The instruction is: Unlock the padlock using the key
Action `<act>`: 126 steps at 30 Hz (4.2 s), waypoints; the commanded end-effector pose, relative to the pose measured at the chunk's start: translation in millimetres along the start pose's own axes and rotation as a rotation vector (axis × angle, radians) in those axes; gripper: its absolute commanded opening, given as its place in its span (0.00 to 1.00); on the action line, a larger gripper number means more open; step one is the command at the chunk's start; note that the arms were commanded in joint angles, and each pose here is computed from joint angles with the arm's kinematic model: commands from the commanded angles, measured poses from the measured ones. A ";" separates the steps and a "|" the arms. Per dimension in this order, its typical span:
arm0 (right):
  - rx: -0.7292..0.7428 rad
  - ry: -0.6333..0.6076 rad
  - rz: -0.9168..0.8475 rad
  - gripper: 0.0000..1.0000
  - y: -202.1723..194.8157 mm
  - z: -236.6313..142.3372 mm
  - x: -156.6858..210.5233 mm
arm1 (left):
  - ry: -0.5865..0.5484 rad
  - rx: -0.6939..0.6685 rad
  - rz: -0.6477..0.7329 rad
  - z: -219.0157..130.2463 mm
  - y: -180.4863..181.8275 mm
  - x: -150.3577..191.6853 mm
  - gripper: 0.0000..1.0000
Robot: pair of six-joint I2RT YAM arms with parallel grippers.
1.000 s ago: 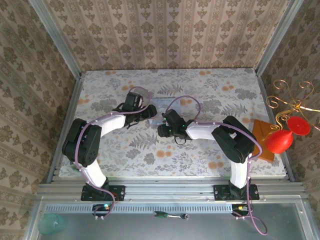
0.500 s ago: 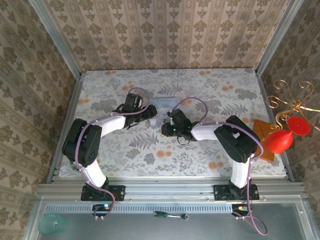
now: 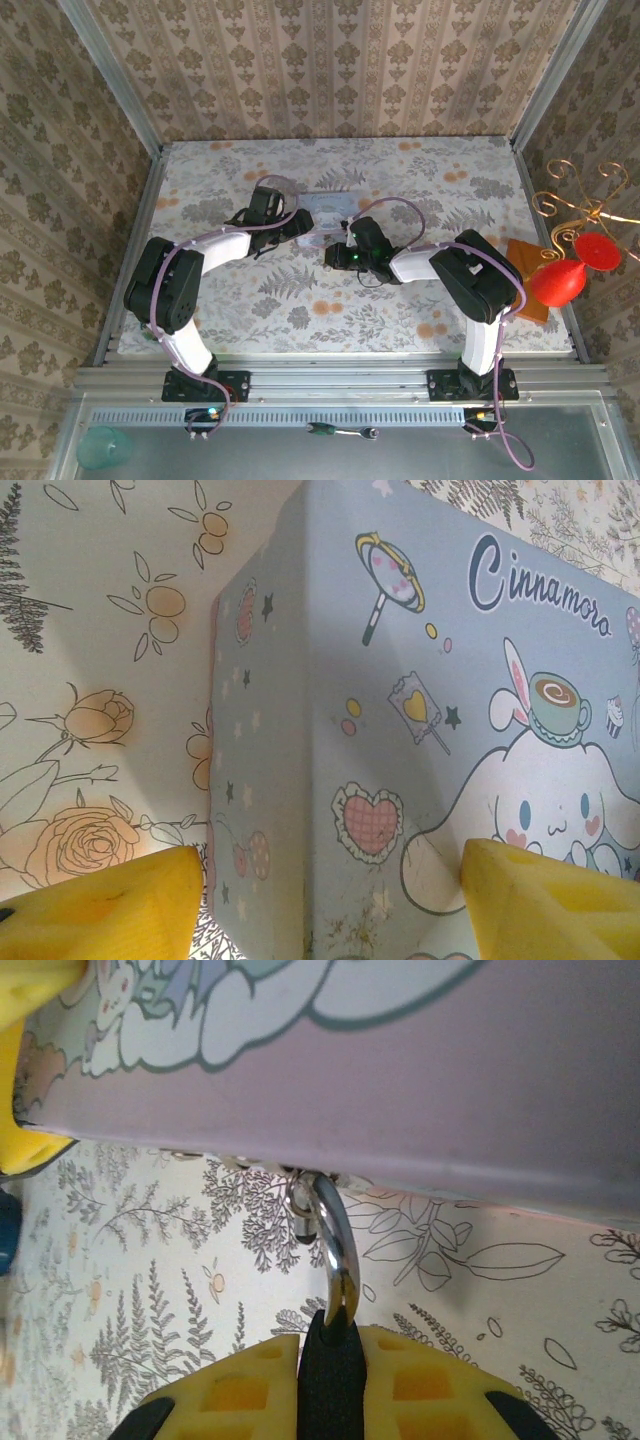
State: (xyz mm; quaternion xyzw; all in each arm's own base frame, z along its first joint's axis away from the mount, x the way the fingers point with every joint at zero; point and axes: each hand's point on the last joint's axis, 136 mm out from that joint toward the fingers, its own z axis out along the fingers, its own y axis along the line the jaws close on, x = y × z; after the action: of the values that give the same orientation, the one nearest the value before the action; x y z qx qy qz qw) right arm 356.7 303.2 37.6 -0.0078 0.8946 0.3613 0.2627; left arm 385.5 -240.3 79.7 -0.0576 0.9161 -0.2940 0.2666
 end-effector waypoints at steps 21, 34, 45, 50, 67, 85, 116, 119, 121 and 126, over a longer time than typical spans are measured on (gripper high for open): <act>0.054 -0.037 0.369 0.10 -45.7 -4.4 3.5 | 0.069 -0.039 -0.046 8.1 17.7 38.2 0.69; 0.203 0.051 0.397 0.18 -83.0 -10.1 24.9 | 0.007 -0.009 -0.058 -4.2 12.3 22.0 0.69; 0.230 0.081 0.303 0.29 -85.1 -14.1 28.0 | -0.017 0.023 -0.009 -10.7 -13.5 -5.4 0.69; 0.179 0.077 0.292 0.29 -78.3 -10.9 26.9 | -0.009 0.011 0.003 -3.4 -15.5 -10.6 0.69; 0.192 0.099 0.056 0.39 -48.9 -2.6 16.5 | 0.060 -0.108 0.031 23.2 8.4 -11.0 0.70; 0.281 0.119 -0.075 0.42 -32.8 5.0 14.5 | 0.089 -0.106 0.017 23.9 12.2 12.7 0.69; 0.263 0.134 0.050 0.17 -45.4 5.6 4.0 | 0.124 -0.232 0.003 18.7 44.6 35.4 0.67; 0.205 0.126 0.125 0.11 -46.5 5.9 3.8 | 0.128 -0.229 0.000 19.3 45.0 36.9 0.67; 0.208 0.114 0.153 0.10 -48.9 4.5 4.4 | 0.128 -0.227 -0.002 19.1 44.6 37.5 0.67; 0.143 0.017 0.269 0.05 -51.3 -1.1 -1.6 | 0.129 -0.238 0.006 18.9 44.9 39.8 0.66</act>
State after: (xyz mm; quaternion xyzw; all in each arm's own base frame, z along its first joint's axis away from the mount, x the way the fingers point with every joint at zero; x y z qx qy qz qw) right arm 384.0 282.6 34.8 0.0484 0.9102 0.3228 0.2548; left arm 405.5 -251.5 78.8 -0.0590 0.9179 -0.2691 0.2855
